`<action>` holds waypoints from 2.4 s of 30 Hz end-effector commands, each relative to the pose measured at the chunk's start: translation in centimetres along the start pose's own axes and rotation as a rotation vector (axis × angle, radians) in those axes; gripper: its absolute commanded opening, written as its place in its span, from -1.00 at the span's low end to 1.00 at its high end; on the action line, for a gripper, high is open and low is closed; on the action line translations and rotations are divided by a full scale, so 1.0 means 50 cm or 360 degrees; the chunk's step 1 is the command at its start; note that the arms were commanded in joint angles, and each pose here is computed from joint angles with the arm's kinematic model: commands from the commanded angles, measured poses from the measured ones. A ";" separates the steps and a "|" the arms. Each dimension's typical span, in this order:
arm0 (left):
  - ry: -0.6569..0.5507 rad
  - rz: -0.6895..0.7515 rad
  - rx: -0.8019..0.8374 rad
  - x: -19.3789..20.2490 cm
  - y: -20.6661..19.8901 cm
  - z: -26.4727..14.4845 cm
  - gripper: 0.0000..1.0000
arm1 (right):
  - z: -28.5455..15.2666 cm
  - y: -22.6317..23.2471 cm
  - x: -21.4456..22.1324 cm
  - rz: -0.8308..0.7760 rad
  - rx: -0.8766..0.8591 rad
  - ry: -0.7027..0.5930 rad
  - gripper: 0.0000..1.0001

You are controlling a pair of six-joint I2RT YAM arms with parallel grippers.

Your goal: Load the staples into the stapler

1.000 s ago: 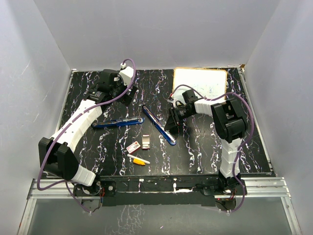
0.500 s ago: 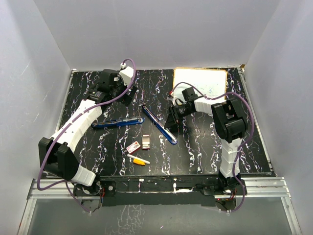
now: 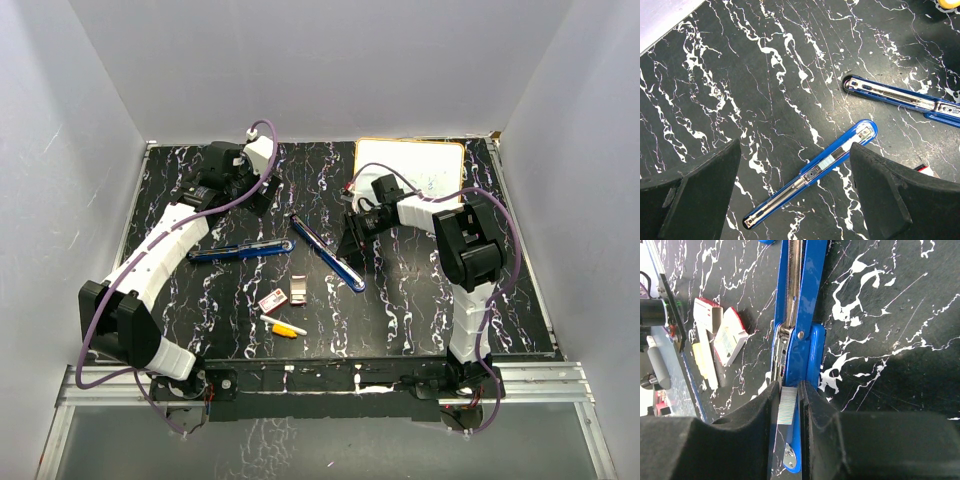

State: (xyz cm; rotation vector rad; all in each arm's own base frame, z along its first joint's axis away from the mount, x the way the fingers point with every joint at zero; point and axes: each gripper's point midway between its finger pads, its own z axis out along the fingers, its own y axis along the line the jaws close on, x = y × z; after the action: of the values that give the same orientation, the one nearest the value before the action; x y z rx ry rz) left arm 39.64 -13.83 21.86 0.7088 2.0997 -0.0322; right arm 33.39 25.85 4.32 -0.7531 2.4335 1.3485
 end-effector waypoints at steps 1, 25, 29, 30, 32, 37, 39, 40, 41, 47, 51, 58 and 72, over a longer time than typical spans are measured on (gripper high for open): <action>-0.0068 0.0002 -0.0004 -0.020 0.005 -0.038 0.76 | -0.024 -0.002 -0.063 -0.0197 0.0100 -0.0103 -0.55; -0.0070 0.0001 0.0003 -0.018 0.003 -0.041 0.77 | -0.028 -0.046 -0.042 -0.0100 0.0193 0.0070 -0.57; -0.0072 0.0001 0.0003 -0.018 0.003 -0.042 0.77 | -0.042 -0.055 -0.055 -0.0137 0.0300 0.0060 -0.57; -0.0071 0.0003 0.0005 -0.018 0.003 -0.042 0.77 | -0.046 -0.055 -0.060 -0.0152 0.0325 0.0055 -0.57; -0.0071 0.0001 0.0004 -0.017 0.003 -0.042 0.77 | -0.053 -0.058 -0.069 -0.0170 0.0382 0.0052 -0.57; -0.0076 0.0001 0.0008 -0.020 0.002 -0.042 0.77 | -0.056 -0.064 -0.070 -0.0212 0.0469 0.0093 -0.57; -0.0077 0.0001 0.0007 -0.021 0.003 -0.042 0.77 | -0.057 -0.070 -0.069 -0.0231 0.0513 0.0111 -0.54; -0.0076 0.0003 0.0010 -0.021 0.002 -0.042 0.77 | -0.059 -0.074 -0.069 -0.0237 0.0535 0.0118 -0.54; -0.0076 0.0000 0.0011 -0.021 0.002 -0.042 0.77 | -0.061 -0.076 -0.071 -0.0244 0.0548 0.0120 -0.53; -0.0074 -0.0004 0.0019 -0.022 0.001 -0.040 0.77 | -0.066 -0.078 -0.075 -0.0254 0.0566 0.0148 -0.52; -0.0073 -0.0004 0.0024 -0.022 0.000 -0.040 0.77 | -0.064 -0.083 -0.069 -0.0247 0.0552 0.0195 -0.47; -0.0071 -0.0003 0.0025 -0.020 -0.002 -0.041 0.77 | -0.058 -0.080 -0.060 -0.0210 0.0509 0.0237 -0.46; -0.0078 -0.0004 0.0022 -0.019 -0.001 -0.047 0.77 | -0.083 -0.079 -0.073 -0.0180 0.0511 0.0263 -0.46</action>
State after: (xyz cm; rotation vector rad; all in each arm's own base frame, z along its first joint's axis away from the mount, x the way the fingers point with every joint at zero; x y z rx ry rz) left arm 39.31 -14.07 21.97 0.7188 2.0971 -0.0540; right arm 37.56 22.24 4.37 -0.9091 2.6254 0.8893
